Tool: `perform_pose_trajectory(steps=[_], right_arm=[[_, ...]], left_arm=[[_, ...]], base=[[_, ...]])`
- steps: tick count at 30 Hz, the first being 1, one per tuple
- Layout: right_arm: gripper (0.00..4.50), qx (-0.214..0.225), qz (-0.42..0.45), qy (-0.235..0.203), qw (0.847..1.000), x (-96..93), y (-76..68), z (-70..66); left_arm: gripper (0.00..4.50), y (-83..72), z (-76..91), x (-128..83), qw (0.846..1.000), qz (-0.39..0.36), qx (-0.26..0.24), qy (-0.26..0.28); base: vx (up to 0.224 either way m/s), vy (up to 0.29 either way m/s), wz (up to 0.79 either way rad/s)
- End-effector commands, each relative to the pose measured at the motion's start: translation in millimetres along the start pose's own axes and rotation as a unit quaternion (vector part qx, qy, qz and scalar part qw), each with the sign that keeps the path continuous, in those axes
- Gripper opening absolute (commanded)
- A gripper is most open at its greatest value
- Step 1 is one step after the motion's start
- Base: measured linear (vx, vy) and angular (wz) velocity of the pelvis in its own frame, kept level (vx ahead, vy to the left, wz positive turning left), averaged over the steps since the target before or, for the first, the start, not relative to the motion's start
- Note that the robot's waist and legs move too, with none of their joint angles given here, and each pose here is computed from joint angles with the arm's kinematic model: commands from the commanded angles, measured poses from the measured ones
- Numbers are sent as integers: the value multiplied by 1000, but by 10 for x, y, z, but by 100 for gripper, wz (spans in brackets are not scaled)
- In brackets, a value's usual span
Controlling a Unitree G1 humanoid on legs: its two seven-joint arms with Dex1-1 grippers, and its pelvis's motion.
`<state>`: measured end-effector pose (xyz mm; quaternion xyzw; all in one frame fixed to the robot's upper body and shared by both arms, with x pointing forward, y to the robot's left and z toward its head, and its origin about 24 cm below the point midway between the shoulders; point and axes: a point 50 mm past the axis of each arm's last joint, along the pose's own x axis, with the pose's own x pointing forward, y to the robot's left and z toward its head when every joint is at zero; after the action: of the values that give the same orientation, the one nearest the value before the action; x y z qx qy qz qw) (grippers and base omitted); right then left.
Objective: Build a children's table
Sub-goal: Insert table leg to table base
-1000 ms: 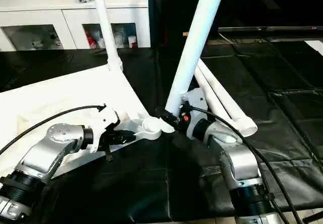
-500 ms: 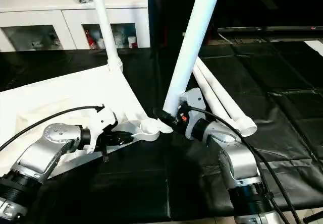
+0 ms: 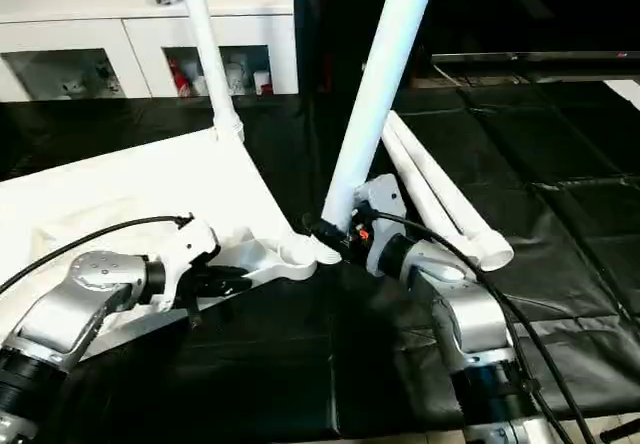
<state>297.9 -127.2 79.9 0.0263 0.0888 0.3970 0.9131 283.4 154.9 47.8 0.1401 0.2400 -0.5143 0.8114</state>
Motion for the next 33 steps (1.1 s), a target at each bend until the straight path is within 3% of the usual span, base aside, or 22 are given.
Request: perform_pose_trajectory(steps=[1,10,15,33], right_arm=[[194,-13,11,-10,1000,47,25,81],[194,-25,38,-10,999,148,76,119],[194,-23,45,3,999,240,96,48],[194,-17,98,36,994,287,147,-88]], left_arm=[[3,-18,-57,-12,1000,-4,-12,10],[0,-27,-14,20,1000,-17,0,-12],[0,-70,-9,18,999,-36,9,-12],[0,-69,-15,3,999,-39,14,-7]], base=[[0,0,0],[0,0,0],[0,0,0],[0,0,0]])
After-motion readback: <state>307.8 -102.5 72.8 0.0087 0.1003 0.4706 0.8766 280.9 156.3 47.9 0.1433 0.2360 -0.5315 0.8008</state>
